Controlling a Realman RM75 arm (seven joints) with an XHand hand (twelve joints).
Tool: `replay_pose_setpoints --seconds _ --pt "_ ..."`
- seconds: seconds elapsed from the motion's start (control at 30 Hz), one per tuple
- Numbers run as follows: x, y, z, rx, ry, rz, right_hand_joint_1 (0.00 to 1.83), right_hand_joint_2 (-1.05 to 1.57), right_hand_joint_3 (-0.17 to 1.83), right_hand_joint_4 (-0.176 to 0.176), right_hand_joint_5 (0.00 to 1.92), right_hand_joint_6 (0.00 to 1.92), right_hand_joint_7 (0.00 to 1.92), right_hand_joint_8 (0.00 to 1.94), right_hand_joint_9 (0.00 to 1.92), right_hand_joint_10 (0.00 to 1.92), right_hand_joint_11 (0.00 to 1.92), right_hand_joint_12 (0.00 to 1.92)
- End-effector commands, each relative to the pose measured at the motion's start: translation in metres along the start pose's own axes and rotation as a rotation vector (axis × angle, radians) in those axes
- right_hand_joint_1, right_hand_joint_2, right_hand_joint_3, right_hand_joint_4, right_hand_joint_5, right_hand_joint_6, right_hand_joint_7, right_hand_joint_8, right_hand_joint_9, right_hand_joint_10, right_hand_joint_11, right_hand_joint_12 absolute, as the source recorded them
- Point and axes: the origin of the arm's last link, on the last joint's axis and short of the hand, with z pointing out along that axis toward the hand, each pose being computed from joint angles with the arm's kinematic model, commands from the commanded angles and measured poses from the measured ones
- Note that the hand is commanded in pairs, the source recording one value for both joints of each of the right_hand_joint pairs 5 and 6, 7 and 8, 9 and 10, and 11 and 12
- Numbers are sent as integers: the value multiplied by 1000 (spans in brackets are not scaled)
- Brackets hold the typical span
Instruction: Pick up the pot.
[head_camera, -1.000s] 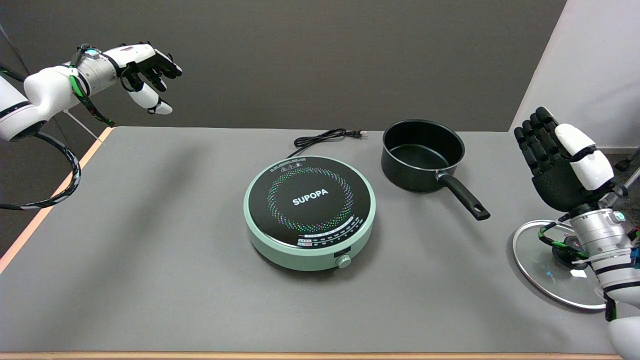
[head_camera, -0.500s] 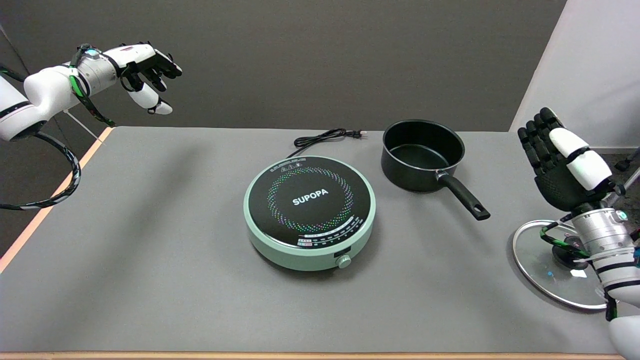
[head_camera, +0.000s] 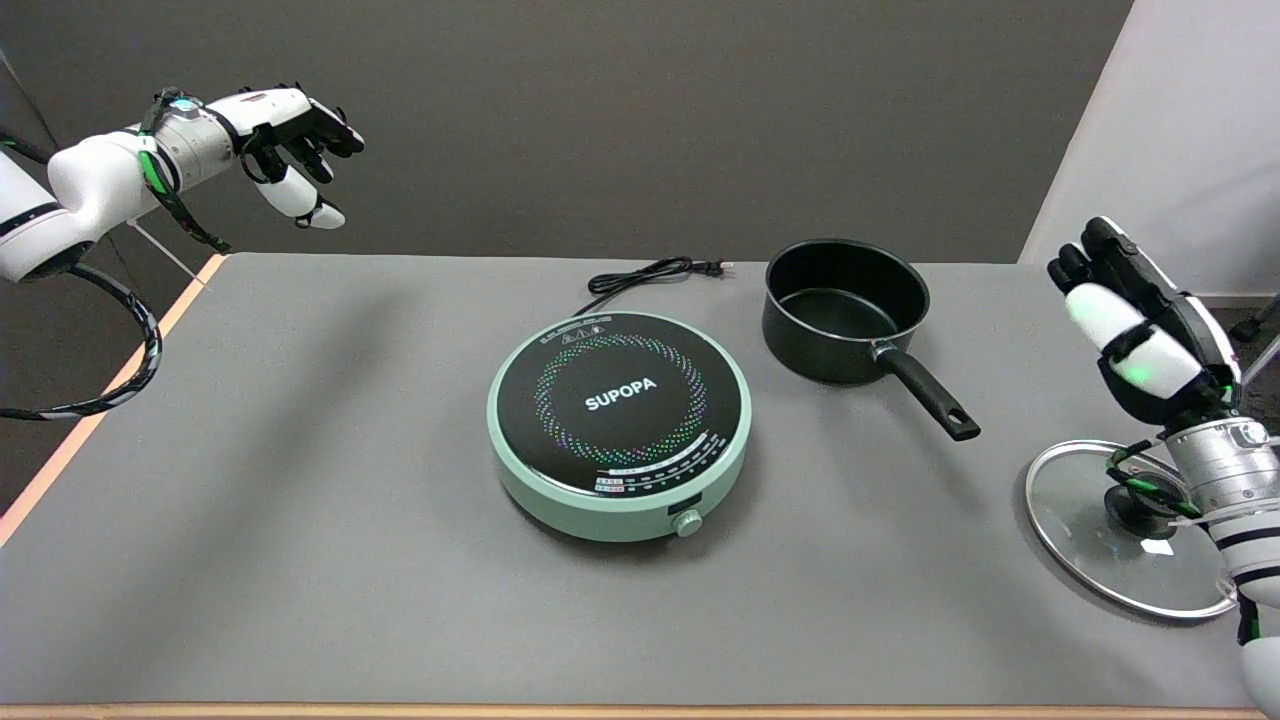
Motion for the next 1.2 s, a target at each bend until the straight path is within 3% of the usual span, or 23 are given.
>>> replay_pose_setpoints --seconds 0.03,0.33,0.7,1.2 --pt "-38 -51 -11 196 265 -787 1144 302 879 -176 219 219 219 219 219 219 219 219" --pt "-83 -58 -2 142 285 -1013 1166 100 916 -176 198 198 198 198 198 198 198 198" --pt "-168 -36 39 2 299 -1068 1151 33 875 -176 180 180 180 180 180 180 180 180" --pt "-235 -17 29 -107 236 -1103 1091 62 812 -176 118 118 118 118 118 118 118 118"
